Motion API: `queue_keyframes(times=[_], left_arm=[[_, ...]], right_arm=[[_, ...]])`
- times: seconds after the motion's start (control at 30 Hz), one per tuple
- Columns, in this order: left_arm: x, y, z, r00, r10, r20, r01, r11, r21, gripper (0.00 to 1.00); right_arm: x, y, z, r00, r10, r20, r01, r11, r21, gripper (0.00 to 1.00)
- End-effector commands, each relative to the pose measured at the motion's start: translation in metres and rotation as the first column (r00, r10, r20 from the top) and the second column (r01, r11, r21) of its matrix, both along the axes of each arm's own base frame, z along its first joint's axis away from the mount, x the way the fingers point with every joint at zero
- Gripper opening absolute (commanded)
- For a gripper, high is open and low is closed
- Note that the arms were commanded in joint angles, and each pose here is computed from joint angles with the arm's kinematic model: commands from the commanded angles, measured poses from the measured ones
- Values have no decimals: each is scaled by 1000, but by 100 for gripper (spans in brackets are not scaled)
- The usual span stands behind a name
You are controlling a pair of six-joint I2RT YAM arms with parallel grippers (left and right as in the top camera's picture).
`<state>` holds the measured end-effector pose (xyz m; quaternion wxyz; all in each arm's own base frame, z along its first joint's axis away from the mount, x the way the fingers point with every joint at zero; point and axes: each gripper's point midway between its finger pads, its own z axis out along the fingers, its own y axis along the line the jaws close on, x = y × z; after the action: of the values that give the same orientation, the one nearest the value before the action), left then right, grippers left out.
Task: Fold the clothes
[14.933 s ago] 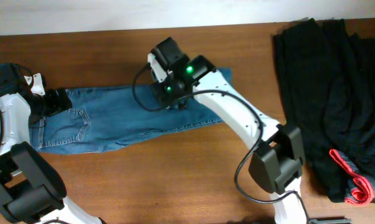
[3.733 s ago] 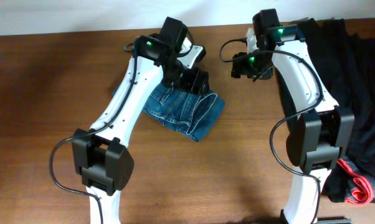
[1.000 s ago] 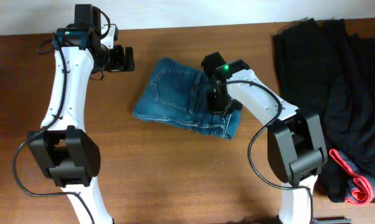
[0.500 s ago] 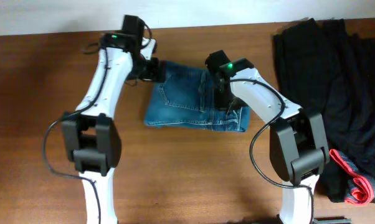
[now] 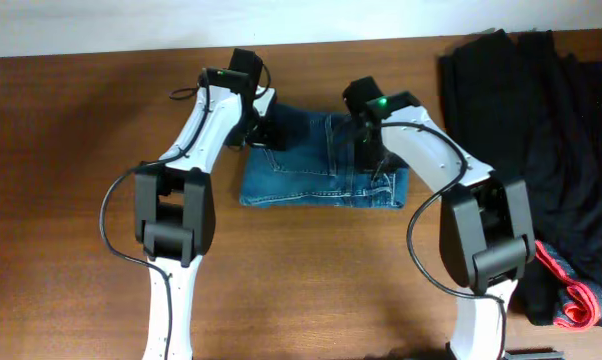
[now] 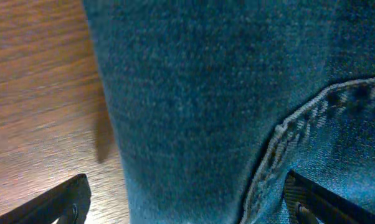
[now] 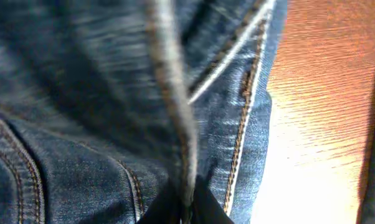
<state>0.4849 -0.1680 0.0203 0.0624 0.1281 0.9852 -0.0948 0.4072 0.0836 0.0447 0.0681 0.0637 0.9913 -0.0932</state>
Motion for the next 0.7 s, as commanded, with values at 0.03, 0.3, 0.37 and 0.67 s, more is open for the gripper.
queue_keyframes(times=[0.03,0.3,0.37,0.67], left_arm=[[-9,8,-31,998,3,-64,1,998,59,99],[-14,15,-32,997,7,-82,0,996,91,99],[-15,15,-32,996,7,-86,1,996,92,99],[-18,27,-33,995,20,-97,-6,990,143,99]], right_arm=[[0,-45,-7,996,-89,-16,87,993,-85,9],[-3,-46,-19,995,-91,-47,87,992,-87,58],[-2,-49,-19,994,-98,-45,93,992,-87,67],[-1,-77,-19,989,-138,-58,133,987,-85,75]])
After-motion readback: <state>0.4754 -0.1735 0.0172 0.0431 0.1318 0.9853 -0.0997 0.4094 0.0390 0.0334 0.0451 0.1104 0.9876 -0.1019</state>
